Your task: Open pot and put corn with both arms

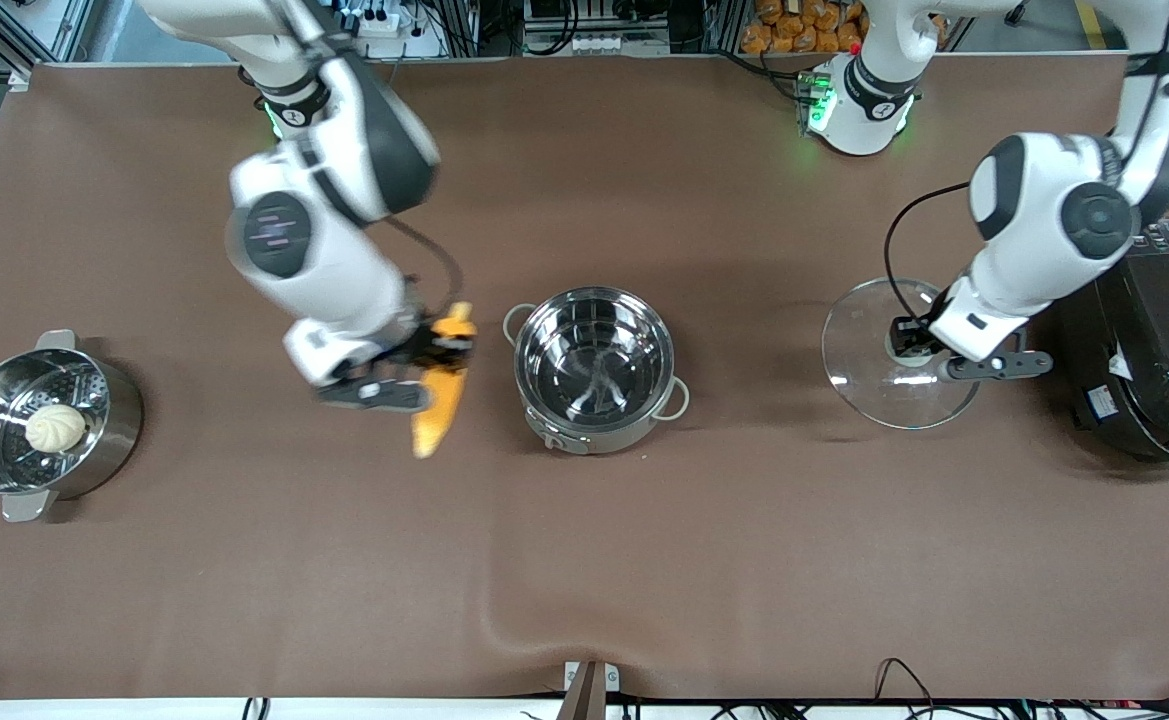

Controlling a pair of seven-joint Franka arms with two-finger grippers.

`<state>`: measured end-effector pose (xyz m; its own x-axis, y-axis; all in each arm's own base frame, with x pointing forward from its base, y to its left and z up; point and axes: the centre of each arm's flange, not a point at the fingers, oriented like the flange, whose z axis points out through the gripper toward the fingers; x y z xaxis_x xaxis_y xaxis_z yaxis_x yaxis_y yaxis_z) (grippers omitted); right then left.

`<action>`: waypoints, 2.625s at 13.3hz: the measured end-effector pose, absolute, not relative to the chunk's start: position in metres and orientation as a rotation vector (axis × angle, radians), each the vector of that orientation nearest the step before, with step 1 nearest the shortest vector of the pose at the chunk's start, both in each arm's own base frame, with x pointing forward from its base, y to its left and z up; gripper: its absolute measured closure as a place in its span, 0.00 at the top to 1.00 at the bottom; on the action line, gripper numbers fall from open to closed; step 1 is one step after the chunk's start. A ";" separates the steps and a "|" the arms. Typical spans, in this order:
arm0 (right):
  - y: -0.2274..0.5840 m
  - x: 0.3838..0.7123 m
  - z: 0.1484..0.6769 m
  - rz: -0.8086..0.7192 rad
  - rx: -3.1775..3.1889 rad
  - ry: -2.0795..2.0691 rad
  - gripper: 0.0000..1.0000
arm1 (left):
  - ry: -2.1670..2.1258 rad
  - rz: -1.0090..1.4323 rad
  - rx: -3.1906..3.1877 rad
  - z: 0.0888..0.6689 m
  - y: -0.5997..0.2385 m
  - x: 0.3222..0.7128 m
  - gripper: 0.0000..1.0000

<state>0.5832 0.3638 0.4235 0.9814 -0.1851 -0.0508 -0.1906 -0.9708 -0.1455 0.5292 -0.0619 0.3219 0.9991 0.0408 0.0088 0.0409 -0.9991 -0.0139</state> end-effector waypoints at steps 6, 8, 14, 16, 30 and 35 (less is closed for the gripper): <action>0.453 0.567 0.365 0.008 -2.858 0.711 0.32 | -0.055 0.005 -3.116 0.253 -0.061 0.530 0.50; 0.457 0.565 0.362 0.011 -2.857 0.718 0.32 | -0.054 0.033 -3.111 0.236 -0.060 0.530 0.50; 0.500 0.528 0.335 0.006 -2.942 0.607 0.32 | -0.051 -0.004 -3.114 0.240 -0.064 0.544 0.88; 0.490 0.537 0.334 -0.010 -2.947 0.627 0.37 | -0.065 -0.101 -3.123 0.271 -0.066 0.554 1.00; 0.290 0.641 0.450 -0.073 -2.983 0.613 1.00 | -0.095 -0.035 -3.125 0.578 -0.118 0.572 1.00; 0.166 0.659 0.479 0.032 -3.050 0.457 1.00 | -0.148 0.004 -3.116 0.601 -0.097 0.558 1.00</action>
<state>0.6591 0.1663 0.4793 0.9558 -0.2925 -0.0289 -0.2937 -0.9544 -0.0540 0.5584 -0.0967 0.6014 0.9955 0.0949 -0.0013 0.0948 -0.9952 -0.0226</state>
